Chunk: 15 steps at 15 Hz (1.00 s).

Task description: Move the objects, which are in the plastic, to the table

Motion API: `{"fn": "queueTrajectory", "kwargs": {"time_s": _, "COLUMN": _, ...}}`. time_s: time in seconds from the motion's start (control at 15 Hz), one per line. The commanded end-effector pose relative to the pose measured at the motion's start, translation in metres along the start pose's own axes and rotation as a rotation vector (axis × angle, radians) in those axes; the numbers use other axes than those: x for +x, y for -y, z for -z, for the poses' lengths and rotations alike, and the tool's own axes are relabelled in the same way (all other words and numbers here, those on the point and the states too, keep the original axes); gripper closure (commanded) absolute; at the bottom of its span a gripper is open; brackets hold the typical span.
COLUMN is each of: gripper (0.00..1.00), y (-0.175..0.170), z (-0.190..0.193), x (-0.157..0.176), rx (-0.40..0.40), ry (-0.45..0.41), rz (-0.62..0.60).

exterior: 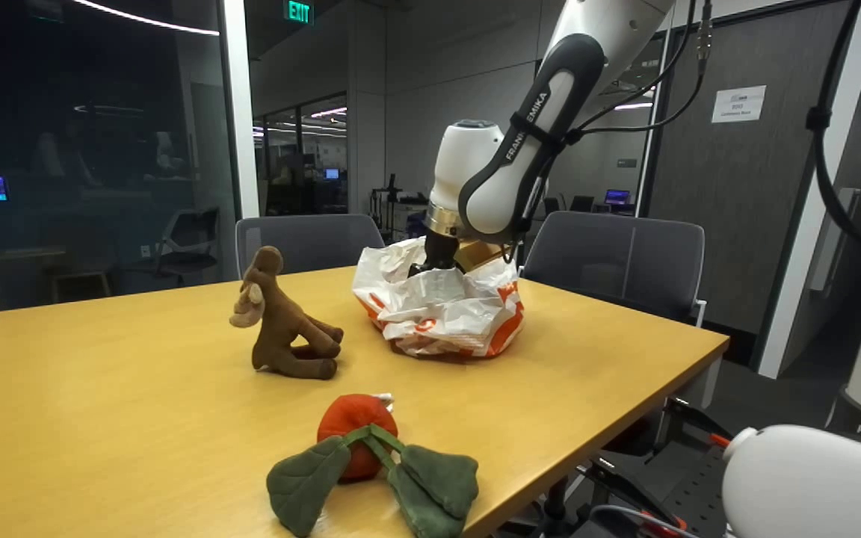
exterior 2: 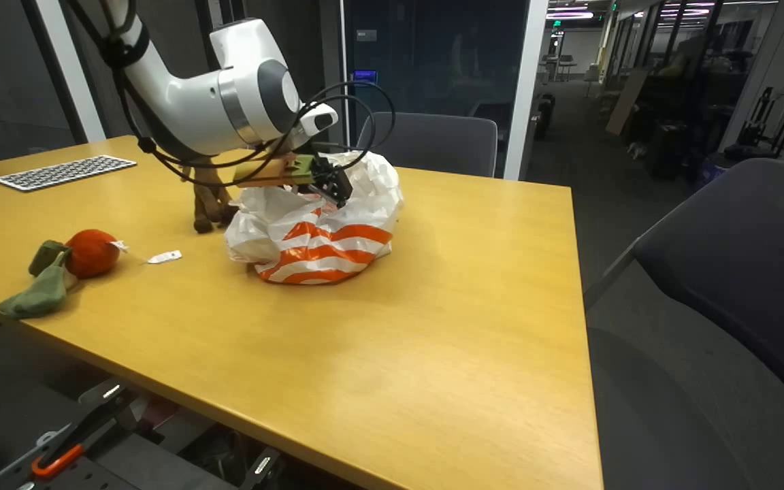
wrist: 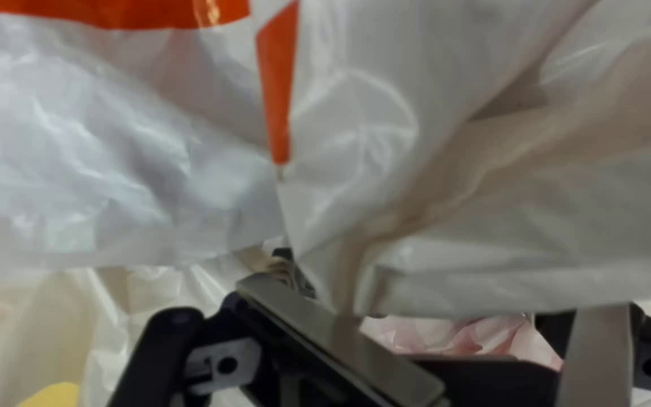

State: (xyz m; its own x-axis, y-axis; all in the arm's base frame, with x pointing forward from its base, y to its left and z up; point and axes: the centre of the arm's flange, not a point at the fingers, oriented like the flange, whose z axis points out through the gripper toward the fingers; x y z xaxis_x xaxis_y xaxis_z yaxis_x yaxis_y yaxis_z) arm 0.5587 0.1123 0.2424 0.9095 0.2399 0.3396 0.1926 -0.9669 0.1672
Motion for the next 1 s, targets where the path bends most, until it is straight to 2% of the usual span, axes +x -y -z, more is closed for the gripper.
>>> {"fn": "queueTrajectory", "kwargs": {"time_s": 0.0, "gripper": 0.0, "y": -0.008, "z": -0.017, "x": 0.013, "rx": 0.029, "ry": 0.03, "rz": -0.009}}
{"fn": "queueTrajectory", "kwargs": {"time_s": 0.07, "gripper": 0.05, "y": -0.008, "z": -0.019, "x": 0.011, "rx": 0.027, "ry": 0.041, "rz": -0.002}}
{"fn": "queueTrajectory", "kwargs": {"time_s": 0.13, "gripper": 0.25, "y": -0.009, "z": -0.021, "x": 0.009, "rx": 0.031, "ry": 0.046, "rz": 0.003}}
{"fn": "queueTrajectory", "kwargs": {"time_s": 0.27, "gripper": 0.3, "y": -0.009, "z": -0.022, "x": 0.006, "rx": 0.037, "ry": 0.05, "rz": 0.002}}
{"fn": "queueTrajectory", "kwargs": {"time_s": 0.33, "gripper": 0.36, "y": -0.007, "z": -0.021, "x": 0.005, "rx": 0.037, "ry": 0.051, "rz": 0.003}}
{"fn": "queueTrajectory", "kwargs": {"time_s": 0.53, "gripper": 0.63, "y": -0.003, "z": -0.02, "x": 0.003, "rx": 0.045, "ry": 0.042, "rz": -0.005}}
{"fn": "queueTrajectory", "kwargs": {"time_s": 0.6, "gripper": 0.67, "y": -0.002, "z": -0.019, "x": 0.002, "rx": 0.046, "ry": 0.04, "rz": -0.004}}
{"fn": "queueTrajectory", "kwargs": {"time_s": 0.93, "gripper": 0.67, "y": 0.002, "z": -0.004, "x": 0.002, "rx": 0.026, "ry": -0.002, "rz": -0.004}}
